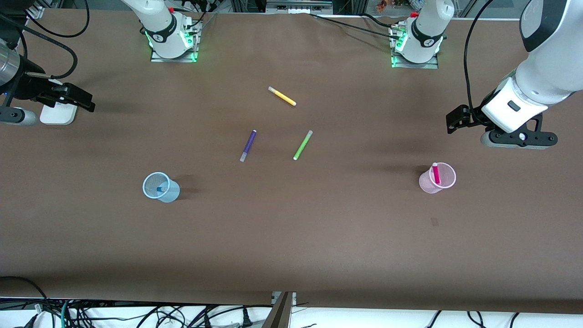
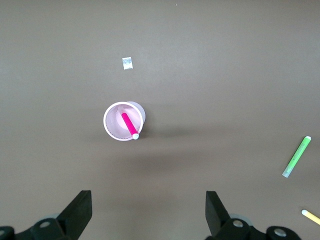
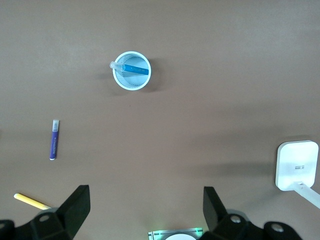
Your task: Place pink and blue markers in matching cups
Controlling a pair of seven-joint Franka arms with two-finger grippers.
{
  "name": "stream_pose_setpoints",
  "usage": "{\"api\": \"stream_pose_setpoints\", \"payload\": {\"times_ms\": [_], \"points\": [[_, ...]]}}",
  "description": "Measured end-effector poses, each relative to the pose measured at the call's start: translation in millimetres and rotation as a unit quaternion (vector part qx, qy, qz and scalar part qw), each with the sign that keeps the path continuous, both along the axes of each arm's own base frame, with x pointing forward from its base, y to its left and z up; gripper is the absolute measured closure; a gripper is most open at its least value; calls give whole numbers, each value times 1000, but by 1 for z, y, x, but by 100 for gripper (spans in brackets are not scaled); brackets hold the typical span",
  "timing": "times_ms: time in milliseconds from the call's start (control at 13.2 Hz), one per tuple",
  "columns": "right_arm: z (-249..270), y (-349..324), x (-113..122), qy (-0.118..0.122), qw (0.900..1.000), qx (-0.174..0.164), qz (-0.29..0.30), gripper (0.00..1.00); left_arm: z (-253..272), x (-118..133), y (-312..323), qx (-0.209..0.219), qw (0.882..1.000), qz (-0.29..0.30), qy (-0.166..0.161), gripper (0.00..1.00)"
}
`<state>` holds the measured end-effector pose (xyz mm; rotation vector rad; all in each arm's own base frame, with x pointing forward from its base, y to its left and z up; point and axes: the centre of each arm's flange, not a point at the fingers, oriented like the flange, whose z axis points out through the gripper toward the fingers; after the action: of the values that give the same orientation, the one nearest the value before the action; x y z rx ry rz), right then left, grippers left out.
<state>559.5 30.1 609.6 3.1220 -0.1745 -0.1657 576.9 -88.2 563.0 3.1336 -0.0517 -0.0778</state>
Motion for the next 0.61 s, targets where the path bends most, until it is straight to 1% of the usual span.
{"api": "stream_pose_setpoints", "payload": {"times_ms": [151, 378, 605], "points": [[0, 0, 0, 0, 1000, 0, 0, 0, 10, 0, 0, -1, 1000, 0, -3, 0], [0, 0, 0, 0, 1000, 0, 0, 0, 39, -3, 1, -1, 1000, 0, -10, 0], [0, 0, 0, 0, 1000, 0, 0, 0, 43, -4, 1, -1, 1000, -1, -7, 0]]}}
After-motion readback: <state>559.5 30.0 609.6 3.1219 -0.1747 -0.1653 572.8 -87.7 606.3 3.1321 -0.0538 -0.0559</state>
